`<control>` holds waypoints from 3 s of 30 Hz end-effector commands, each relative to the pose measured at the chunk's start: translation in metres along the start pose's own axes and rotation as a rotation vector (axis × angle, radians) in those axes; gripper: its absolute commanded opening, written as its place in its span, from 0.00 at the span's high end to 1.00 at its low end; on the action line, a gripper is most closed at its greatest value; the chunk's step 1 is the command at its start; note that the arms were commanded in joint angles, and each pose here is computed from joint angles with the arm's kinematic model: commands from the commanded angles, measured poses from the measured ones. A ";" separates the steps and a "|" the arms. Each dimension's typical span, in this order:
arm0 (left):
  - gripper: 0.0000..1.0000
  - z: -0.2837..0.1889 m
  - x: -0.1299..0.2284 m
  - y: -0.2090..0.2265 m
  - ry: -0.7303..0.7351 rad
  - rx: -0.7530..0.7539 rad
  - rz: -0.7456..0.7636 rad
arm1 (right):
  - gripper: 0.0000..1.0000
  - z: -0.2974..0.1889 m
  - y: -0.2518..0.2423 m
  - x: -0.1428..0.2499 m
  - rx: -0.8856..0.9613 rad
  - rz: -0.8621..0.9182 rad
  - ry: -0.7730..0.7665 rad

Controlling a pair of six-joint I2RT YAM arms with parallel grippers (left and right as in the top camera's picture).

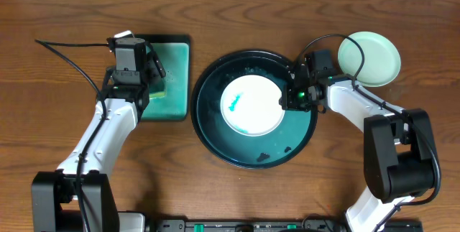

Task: Clean dirty plates on tray and stack at the side
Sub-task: 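Grip the white plate's rim and drag it to the tray center, then lift the green sponge from the basin with the left gripper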

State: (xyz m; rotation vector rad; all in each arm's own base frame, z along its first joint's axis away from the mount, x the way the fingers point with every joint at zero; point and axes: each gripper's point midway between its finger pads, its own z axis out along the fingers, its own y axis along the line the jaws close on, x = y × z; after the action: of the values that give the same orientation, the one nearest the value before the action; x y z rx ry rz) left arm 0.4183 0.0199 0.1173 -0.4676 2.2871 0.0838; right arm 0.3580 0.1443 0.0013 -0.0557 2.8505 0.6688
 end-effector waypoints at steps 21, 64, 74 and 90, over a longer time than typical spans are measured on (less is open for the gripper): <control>0.31 0.076 0.070 0.004 0.160 -0.058 -0.043 | 0.99 0.018 -0.013 0.011 0.062 -0.006 0.041; 0.94 0.045 0.057 0.004 0.148 -0.045 -0.173 | 0.99 0.020 -0.002 0.009 0.015 -0.015 0.035; 0.93 0.007 0.019 -0.029 0.075 0.168 -0.062 | 0.99 0.020 -0.002 0.009 0.015 -0.016 0.033; 0.93 -0.077 0.077 -0.162 0.367 0.867 0.039 | 0.99 0.020 0.002 0.001 0.005 -0.007 0.000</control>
State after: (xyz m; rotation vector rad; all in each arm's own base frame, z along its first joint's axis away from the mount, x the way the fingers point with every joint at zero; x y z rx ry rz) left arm 0.3944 -0.1198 0.1157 -0.1610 2.4040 -0.8133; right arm 0.3677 0.1527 0.0023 -0.0760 2.8038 0.6866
